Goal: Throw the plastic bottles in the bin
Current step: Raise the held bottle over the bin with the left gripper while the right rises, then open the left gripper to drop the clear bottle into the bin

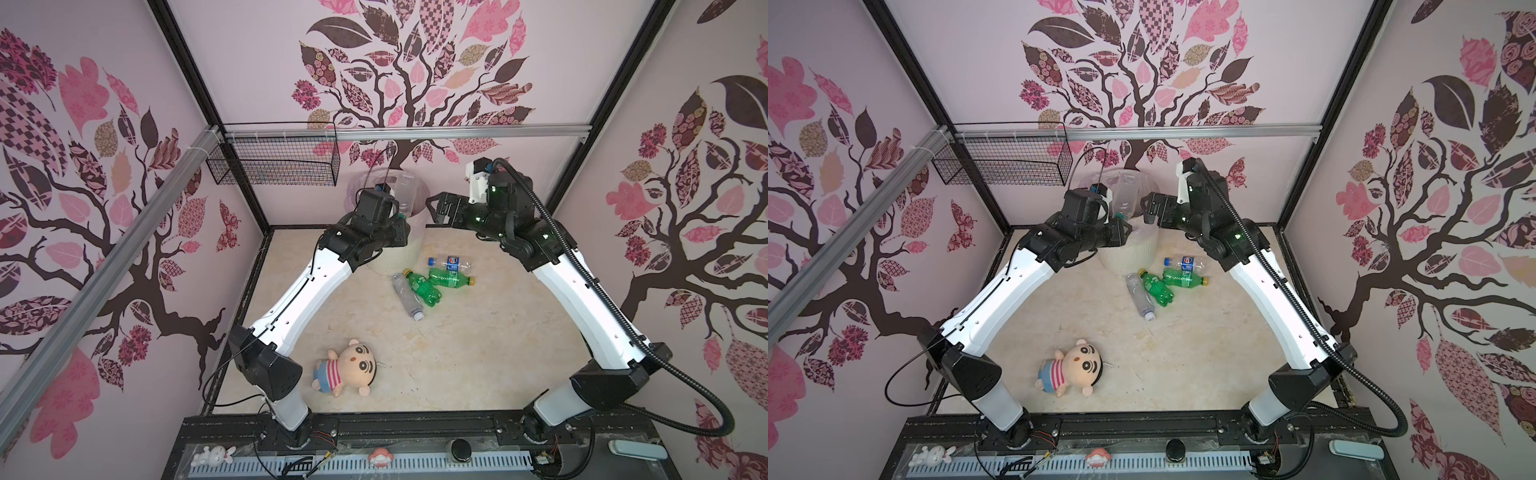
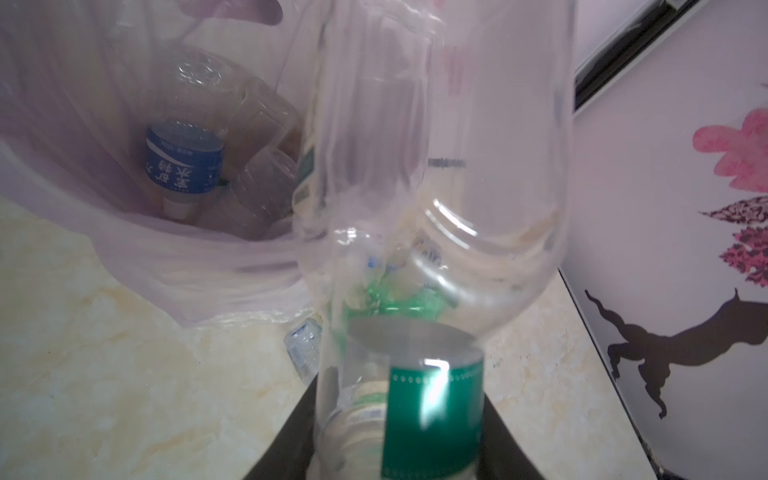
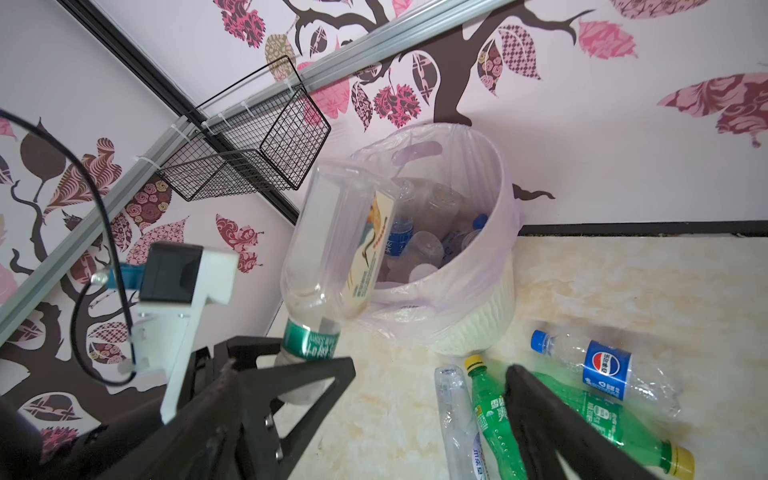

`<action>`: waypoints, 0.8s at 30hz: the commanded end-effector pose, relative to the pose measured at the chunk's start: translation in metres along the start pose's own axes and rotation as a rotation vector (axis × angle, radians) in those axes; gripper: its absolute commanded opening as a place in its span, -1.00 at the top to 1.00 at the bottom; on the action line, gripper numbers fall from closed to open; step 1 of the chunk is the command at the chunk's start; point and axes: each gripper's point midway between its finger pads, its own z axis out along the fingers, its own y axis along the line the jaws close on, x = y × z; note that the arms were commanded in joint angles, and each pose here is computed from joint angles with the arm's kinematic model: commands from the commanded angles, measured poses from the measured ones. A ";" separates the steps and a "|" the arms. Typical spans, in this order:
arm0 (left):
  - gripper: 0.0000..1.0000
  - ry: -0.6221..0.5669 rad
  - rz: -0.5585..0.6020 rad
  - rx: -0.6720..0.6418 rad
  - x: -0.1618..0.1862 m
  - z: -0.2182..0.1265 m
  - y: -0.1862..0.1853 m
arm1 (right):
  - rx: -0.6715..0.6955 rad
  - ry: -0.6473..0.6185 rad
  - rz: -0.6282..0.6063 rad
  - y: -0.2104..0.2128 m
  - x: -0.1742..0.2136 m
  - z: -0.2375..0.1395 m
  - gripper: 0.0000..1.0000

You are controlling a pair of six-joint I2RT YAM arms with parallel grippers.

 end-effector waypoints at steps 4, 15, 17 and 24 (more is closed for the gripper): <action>0.74 -0.165 -0.127 -0.058 -0.067 -0.008 0.030 | 0.025 -0.067 -0.057 0.002 -0.025 -0.001 -0.99; 0.75 -0.377 -0.168 0.050 -0.139 -0.020 0.010 | -0.025 -0.081 -0.025 0.015 -0.036 0.008 -0.99; 0.75 -0.419 -0.161 0.106 -0.152 -0.027 -0.001 | -0.020 -0.084 -0.029 0.015 -0.037 0.007 -0.99; 0.72 -0.515 -0.134 0.180 -0.174 -0.035 -0.023 | -0.006 -0.083 -0.035 0.011 -0.036 0.011 -0.99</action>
